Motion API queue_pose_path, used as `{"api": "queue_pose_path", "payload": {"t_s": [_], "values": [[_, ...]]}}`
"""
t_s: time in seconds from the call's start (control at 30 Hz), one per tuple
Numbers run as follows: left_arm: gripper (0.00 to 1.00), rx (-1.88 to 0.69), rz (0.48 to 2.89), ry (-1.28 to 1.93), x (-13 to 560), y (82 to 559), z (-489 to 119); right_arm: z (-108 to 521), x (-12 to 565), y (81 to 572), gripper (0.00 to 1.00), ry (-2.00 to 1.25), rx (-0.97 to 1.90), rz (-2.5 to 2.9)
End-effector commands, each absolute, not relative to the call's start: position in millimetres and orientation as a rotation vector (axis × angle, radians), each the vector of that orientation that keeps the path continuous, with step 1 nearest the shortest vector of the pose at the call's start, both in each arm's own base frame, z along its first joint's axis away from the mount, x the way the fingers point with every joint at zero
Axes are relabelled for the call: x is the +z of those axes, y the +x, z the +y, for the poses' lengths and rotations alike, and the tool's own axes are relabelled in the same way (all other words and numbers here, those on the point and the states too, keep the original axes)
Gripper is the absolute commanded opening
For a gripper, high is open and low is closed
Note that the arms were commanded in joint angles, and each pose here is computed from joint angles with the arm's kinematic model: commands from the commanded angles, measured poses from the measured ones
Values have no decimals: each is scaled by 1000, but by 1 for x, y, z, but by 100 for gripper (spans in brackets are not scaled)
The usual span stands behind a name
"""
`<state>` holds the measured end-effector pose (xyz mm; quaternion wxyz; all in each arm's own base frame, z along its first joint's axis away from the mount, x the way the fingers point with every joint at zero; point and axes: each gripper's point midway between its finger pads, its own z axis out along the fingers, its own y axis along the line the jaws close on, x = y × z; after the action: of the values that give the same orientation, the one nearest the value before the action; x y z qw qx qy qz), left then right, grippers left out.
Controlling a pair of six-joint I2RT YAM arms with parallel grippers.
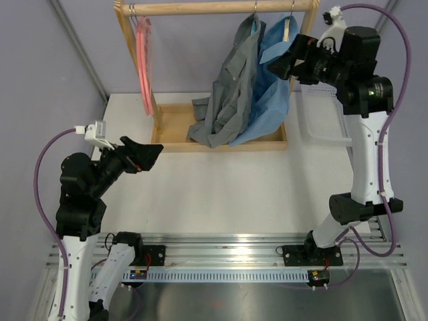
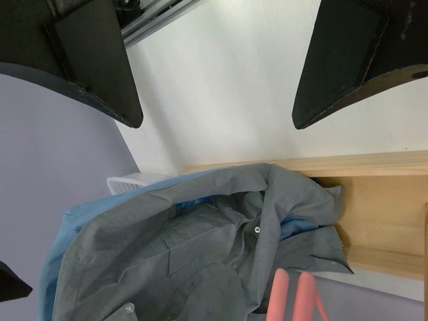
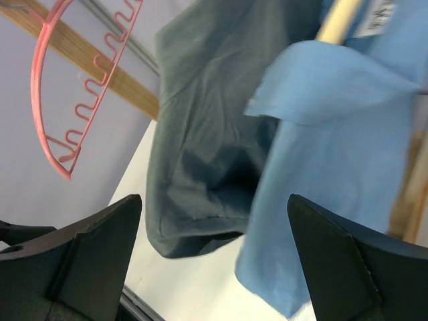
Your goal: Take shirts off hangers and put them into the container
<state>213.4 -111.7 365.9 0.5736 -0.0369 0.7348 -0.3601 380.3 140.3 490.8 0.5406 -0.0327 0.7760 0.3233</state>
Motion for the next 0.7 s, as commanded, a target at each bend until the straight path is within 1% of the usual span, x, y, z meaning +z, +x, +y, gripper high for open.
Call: {"api": "queue_pose_path", "payload": {"t_s": [0.0,0.1,0.13,0.2,0.23,0.37,0.43,0.53,0.57,0.67], "values": [[99,-876,1660,-30,381,208,-118,177,459,391,100,-193,766,1955],[99,-859,1657,-31,381,205,-115,181,448,404,99,-149,654,1990],[99,-844,1656,-30,381,205,-113,167,444,414,99,-69,544,1995],[99,-823,1659,-27,379,201,-111,151,441,419,99,34,431,2006],[99,-812,1656,-30,380,200,-109,129,440,424,100,124,307,1992],[99,-811,1656,-26,378,199,-109,101,445,422,99,248,182,1950],[99,-824,1660,-26,377,200,-111,93,443,421,96,293,138,1942],[99,-831,1666,-31,375,200,-112,86,441,423,89,316,98,1934],[99,-830,1667,-32,374,201,-112,84,440,425,77,323,89,1934],[99,-824,1668,-34,373,200,-111,81,439,428,54,336,63,1929]]}}
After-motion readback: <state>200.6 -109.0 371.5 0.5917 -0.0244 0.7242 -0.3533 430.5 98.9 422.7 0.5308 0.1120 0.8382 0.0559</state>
